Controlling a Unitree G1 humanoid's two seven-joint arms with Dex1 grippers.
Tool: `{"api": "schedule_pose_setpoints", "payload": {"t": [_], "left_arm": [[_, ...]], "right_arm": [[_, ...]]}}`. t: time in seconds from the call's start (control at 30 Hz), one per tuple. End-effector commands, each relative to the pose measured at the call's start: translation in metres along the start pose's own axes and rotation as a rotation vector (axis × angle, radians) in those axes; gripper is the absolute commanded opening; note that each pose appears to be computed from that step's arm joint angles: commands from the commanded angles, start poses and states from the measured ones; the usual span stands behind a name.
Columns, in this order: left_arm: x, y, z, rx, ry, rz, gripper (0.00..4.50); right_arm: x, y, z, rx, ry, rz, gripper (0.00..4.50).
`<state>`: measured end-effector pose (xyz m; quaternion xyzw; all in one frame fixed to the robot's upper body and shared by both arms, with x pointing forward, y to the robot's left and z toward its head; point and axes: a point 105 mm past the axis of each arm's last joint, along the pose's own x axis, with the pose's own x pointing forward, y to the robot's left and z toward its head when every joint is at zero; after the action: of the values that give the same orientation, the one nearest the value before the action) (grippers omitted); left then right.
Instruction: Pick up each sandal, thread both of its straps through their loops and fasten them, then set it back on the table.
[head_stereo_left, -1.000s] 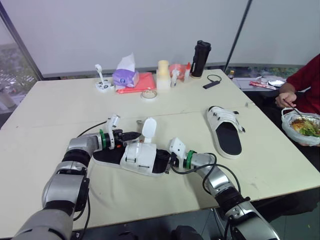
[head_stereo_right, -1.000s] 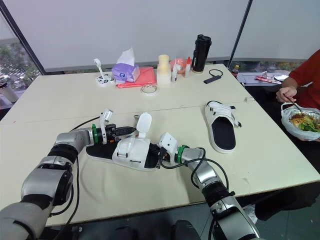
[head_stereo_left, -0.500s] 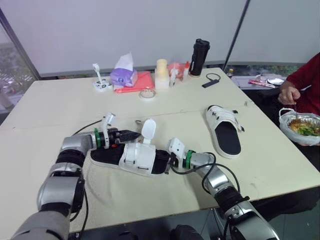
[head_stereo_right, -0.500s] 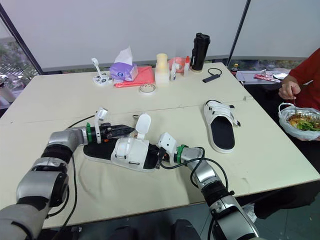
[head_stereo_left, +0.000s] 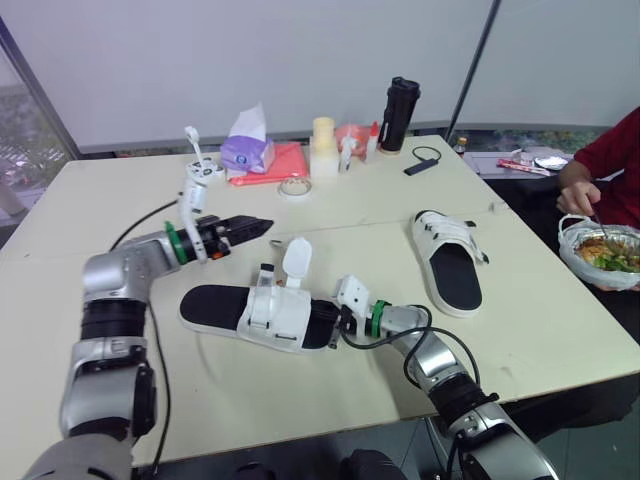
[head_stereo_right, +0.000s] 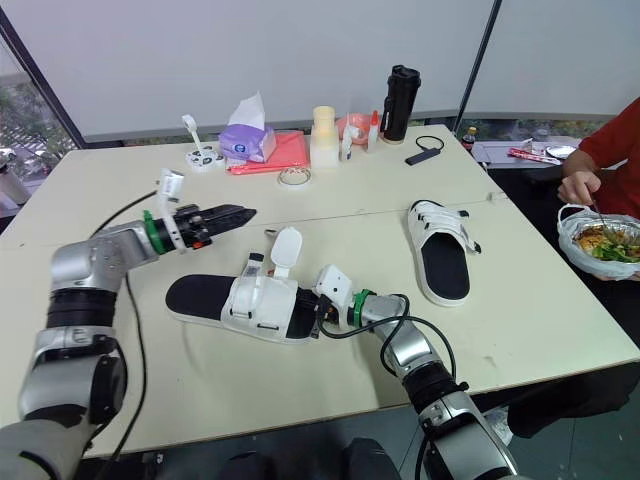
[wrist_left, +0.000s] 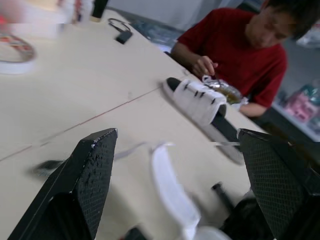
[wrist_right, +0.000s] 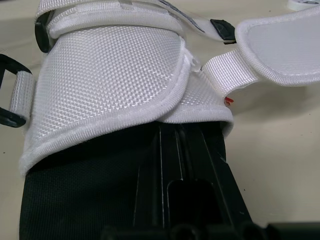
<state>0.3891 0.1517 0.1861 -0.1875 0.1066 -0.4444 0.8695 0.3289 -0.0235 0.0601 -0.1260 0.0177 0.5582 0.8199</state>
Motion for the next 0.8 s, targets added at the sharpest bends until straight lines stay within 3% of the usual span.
{"api": "schedule_pose_setpoints", "payload": {"t": [0.03, 0.23, 0.5, 0.8], "left_arm": [[0.011, 0.005, 0.004, -0.031, 0.006, 0.057, 3.98], [0.022, -0.001, -0.02, -0.073, 0.152, 0.039, 3.98], [0.014, -0.013, -0.025, -0.1, 0.177, -0.011, 3.98], [0.039, -0.005, -0.047, -0.193, 0.218, 0.037, 3.98]], "right_arm": [[-0.007, 0.022, -0.059, 0.12, 0.211, 0.032, 0.0], [-0.01, 0.024, -0.063, 0.116, 0.219, 0.021, 0.0], [-0.013, 0.032, -0.069, 0.112, 0.234, 0.023, 0.0], [-0.012, 0.031, -0.07, 0.054, 0.265, 0.048, 0.0]]}}
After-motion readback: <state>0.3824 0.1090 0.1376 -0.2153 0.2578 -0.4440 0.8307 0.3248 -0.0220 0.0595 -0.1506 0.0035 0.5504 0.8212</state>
